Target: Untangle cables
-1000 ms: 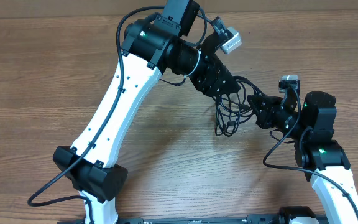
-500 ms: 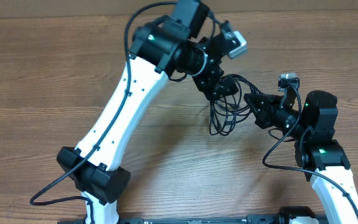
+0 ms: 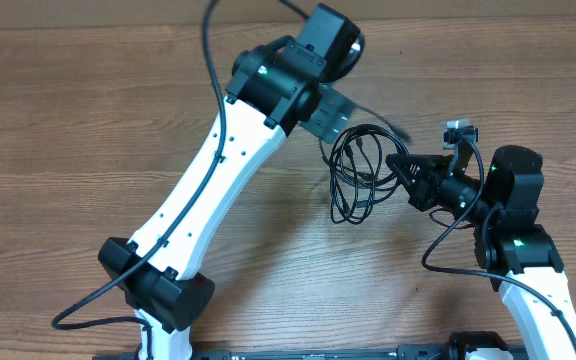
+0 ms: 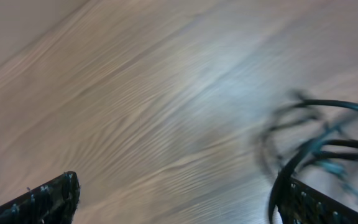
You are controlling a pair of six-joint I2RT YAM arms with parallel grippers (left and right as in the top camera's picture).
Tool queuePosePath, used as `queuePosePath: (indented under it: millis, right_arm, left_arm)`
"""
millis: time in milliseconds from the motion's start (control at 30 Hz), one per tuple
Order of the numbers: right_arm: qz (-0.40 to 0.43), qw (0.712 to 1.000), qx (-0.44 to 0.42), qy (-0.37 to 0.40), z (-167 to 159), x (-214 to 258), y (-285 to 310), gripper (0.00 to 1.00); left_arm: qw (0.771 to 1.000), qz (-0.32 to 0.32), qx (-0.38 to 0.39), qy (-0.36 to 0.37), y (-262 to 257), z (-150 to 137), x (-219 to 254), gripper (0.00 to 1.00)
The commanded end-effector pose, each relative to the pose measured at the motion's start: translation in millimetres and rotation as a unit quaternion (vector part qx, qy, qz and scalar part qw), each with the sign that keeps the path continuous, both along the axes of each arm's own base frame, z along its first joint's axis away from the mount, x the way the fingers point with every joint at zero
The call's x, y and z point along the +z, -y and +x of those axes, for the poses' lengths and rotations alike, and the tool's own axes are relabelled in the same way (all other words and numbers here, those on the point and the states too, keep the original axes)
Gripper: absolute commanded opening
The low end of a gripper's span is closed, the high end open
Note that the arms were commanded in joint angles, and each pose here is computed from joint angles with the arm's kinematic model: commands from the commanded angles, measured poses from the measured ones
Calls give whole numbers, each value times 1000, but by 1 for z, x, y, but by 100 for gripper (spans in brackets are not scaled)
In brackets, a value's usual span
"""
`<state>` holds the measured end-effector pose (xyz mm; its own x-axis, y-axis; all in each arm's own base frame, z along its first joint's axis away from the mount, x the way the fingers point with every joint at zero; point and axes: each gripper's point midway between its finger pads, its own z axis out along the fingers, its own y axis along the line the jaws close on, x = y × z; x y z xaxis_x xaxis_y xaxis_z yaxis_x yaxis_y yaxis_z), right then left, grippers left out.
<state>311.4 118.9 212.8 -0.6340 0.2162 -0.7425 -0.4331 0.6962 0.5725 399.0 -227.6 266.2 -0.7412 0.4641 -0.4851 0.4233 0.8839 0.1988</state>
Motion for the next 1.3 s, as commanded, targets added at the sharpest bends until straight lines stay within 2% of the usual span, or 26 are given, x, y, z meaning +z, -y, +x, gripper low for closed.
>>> queuePosePath:
  millis: [0, 67, 133, 267, 333, 500, 667, 833, 1000, 1267]
  right_arm:
    - [7, 1000, 9, 9, -1, 7, -3, 4]
    - [7, 1000, 9, 9, -1, 7, -3, 4]
    - [7, 1000, 9, 9, -1, 7, -3, 4]
    - [7, 1000, 9, 9, -1, 7, -3, 4]
    - [7, 1000, 9, 9, -1, 7, -3, 4]
    - [7, 1000, 10, 11, -1, 8, -3, 4]
    - [7, 1000, 10, 11, -1, 8, -3, 4]
    - [14, 1000, 23, 16, -3, 11, -6, 4]
    - [42, 994, 84, 50, -14, 30, -21, 4]
    - [71, 982, 155, 86, -31, 50, -35, 4]
  left_arm:
    - [988, 27, 151, 30, -50, 16, 2, 100]
    - [988, 6, 156, 10, -51, 14, -3, 100]
    - [992, -17, 126, -17, -41, 10, -8, 99]
    - [997, -37, 47, -46, -21, 3, -11, 100]
    - [997, -47, -24, -59, -4, -4, -12, 99]
    - [971, -57, -220, -71, 36, -27, -10, 100]
    - [947, -55, -308, -67, 54, -42, -9, 100]
    - [929, -46, -363, -56, 65, -49, -7, 99]
    - [927, -46, -369, -49, 67, -48, -6, 99]
    - [912, -96, -395, -55, 83, -59, 0, 100]
